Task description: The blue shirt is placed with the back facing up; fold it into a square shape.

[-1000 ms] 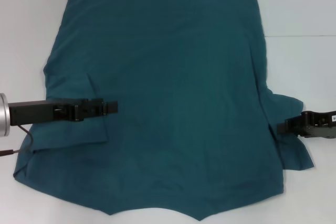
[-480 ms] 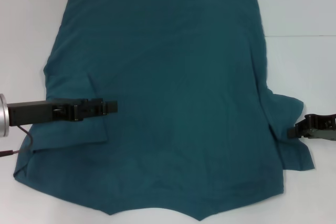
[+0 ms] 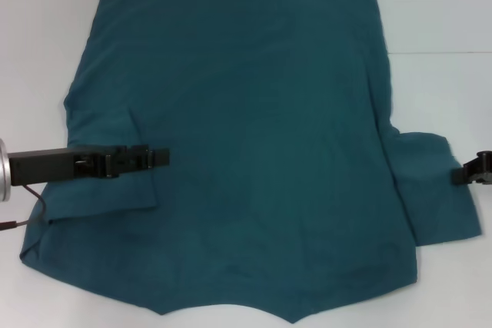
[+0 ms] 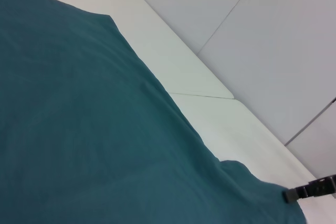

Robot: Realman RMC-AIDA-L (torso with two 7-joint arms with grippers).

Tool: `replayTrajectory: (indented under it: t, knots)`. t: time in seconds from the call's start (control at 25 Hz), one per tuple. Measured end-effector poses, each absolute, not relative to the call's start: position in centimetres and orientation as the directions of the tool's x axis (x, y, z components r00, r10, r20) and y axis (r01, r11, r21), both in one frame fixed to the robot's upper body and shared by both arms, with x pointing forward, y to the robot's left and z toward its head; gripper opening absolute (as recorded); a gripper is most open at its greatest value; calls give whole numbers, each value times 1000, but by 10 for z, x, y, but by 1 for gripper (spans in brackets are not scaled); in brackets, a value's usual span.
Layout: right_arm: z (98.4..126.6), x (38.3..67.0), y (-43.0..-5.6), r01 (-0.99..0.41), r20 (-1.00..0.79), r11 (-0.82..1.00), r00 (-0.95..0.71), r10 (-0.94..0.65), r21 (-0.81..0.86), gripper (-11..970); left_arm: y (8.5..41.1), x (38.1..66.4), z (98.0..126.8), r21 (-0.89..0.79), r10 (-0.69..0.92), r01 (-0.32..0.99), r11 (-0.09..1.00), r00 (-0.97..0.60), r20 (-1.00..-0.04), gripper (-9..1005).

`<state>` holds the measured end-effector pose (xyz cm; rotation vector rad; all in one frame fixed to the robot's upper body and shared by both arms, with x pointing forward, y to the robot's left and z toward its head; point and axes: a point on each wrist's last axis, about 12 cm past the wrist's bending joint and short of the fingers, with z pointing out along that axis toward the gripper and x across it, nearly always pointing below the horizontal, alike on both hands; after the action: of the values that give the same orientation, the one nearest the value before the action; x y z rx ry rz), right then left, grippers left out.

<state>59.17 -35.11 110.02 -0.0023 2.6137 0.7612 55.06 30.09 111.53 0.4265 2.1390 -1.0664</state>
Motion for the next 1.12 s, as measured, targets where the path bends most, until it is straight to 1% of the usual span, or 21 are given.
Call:
replayTrajectory:
  t: [0.44,0.76,1.12]
  knots:
    - [1110,594,-373,-83,-416,873,-898,144,481,30,302,550,1116,-566,-23,558,607,-700,-714,599]
    - [1121,596,-389,-41,-431,873,-880,200,487,29,303,550,1116,-568,-29,557,606,-699,-715,600]
    - [1135,606,-381,-63,-435,851,-878,201,521,30,302,551,1118,-571,-43,561,599,-690,-723,598]
